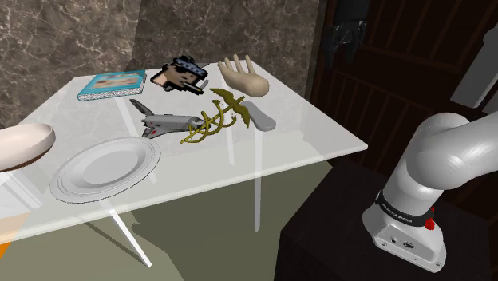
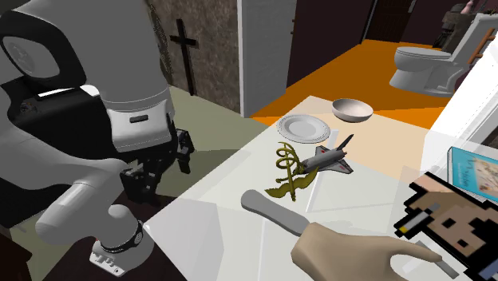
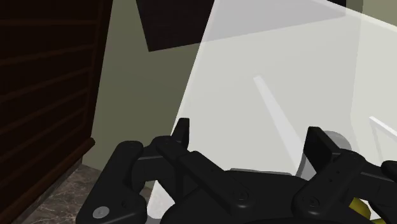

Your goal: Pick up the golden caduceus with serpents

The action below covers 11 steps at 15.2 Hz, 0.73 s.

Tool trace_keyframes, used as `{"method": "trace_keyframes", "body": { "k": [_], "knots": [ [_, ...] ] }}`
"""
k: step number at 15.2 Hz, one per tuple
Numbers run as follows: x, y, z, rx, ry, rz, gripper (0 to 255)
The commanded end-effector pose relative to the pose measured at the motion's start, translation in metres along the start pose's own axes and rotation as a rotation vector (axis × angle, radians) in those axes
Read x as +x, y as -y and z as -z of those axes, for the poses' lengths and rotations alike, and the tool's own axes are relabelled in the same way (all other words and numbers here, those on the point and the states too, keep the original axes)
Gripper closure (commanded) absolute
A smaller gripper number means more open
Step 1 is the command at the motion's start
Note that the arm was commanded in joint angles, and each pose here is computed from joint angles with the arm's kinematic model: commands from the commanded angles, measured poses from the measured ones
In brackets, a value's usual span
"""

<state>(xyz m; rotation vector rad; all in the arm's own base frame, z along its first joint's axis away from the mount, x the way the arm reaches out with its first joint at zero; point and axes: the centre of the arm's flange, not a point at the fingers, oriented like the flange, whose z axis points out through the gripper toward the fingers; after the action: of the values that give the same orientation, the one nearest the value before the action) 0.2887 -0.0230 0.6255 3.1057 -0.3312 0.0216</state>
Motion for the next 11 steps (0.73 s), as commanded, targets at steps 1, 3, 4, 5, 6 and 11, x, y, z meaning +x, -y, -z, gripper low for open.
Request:
{"method": "trace_keyframes", "body": {
  "k": [1,3,4,5,6,11],
  "knots": [
    [0.0,0.0,0.0,0.0,0.0,0.0,0],
    [0.012,0.022,-0.006,0.0,-0.006,-0.008,0],
    [0.018,0.033,-0.008,0.0,-0.009,-0.012,0],
    [0.025,0.044,-0.011,-0.001,-0.012,-0.016,0],
    [0.031,0.055,-0.014,-0.001,-0.015,-0.02,0],
    [0.063,0.11,-0.027,-0.001,-0.03,-0.041,0]
  ]
}}
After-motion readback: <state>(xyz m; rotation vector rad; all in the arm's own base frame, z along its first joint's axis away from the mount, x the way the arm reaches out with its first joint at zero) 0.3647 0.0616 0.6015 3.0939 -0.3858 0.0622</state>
